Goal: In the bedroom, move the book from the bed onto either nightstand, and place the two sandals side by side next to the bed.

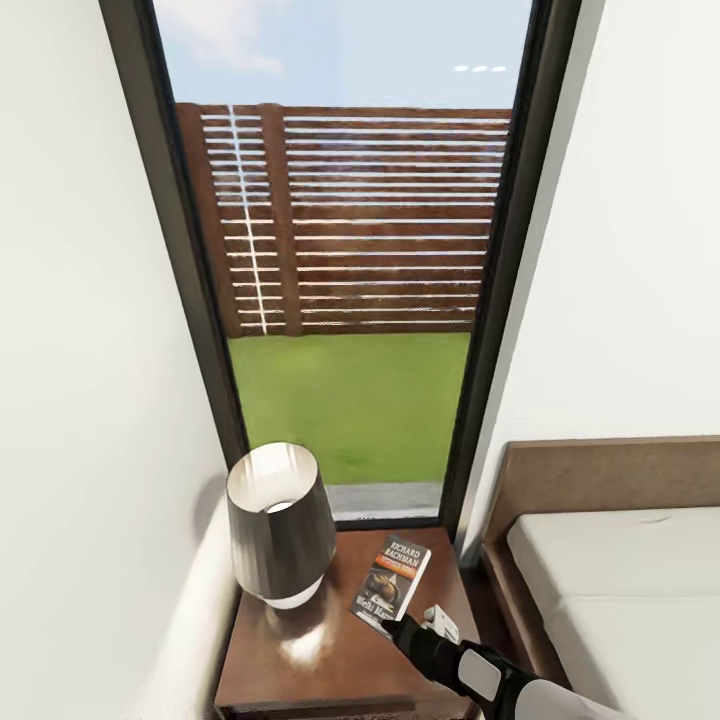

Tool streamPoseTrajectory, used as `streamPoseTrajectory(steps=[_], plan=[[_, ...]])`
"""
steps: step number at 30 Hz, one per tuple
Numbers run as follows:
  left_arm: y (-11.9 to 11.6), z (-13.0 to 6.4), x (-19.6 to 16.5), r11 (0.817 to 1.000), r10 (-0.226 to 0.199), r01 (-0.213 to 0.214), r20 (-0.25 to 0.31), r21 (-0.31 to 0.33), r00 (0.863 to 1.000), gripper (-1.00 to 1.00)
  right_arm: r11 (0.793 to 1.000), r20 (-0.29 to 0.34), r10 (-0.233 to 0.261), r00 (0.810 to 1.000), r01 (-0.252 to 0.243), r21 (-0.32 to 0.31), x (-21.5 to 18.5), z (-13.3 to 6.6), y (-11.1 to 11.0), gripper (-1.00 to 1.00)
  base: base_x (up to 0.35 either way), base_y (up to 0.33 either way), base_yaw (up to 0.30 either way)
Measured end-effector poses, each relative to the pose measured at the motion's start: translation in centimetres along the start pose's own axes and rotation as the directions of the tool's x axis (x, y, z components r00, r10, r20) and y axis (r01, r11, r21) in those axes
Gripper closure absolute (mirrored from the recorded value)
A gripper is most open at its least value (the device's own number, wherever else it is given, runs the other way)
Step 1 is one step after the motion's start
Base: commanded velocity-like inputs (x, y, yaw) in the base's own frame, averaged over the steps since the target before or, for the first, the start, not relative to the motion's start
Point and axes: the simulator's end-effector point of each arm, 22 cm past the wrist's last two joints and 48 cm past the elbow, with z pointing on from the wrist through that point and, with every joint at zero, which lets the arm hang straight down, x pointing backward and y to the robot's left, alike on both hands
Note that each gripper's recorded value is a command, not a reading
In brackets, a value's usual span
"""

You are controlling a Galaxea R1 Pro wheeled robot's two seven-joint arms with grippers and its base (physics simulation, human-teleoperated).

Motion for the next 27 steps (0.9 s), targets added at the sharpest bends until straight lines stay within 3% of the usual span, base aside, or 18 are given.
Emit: streamPoseTrajectory(steps=[14, 21, 27], plan=[[-0.1, 0.2, 0.9, 1.0, 0.006, -0.006, -0.025, 0.005, 1.0, -1.0, 1.0, -0.009, 0.01, 1.0, -0.01, 0.014, 0.4, 0.3, -0.9, 1.0, 0.0, 0.0, 0.081], [-1.4, 0.1, 1.4, 1.0, 0.01, -0.009, -0.049, 0.019, 0.999, -1.0, 1.0, -0.012, 0.013, 1.0, -0.013, 0.021, 0.5, 0.4, -1.4, 1.0, 0.0, 0.0, 0.061], [-3.5, -0.1, 2.1, 0.994, 0.094, -0.09, -0.073, 0.06, 0.993, -1.0, 1.0, -0.013, 0.014, 1.0, -0.014, 0.021, 0.6, 0.4, -1.5, 1.0, 0.0, 0.0, -0.014]])
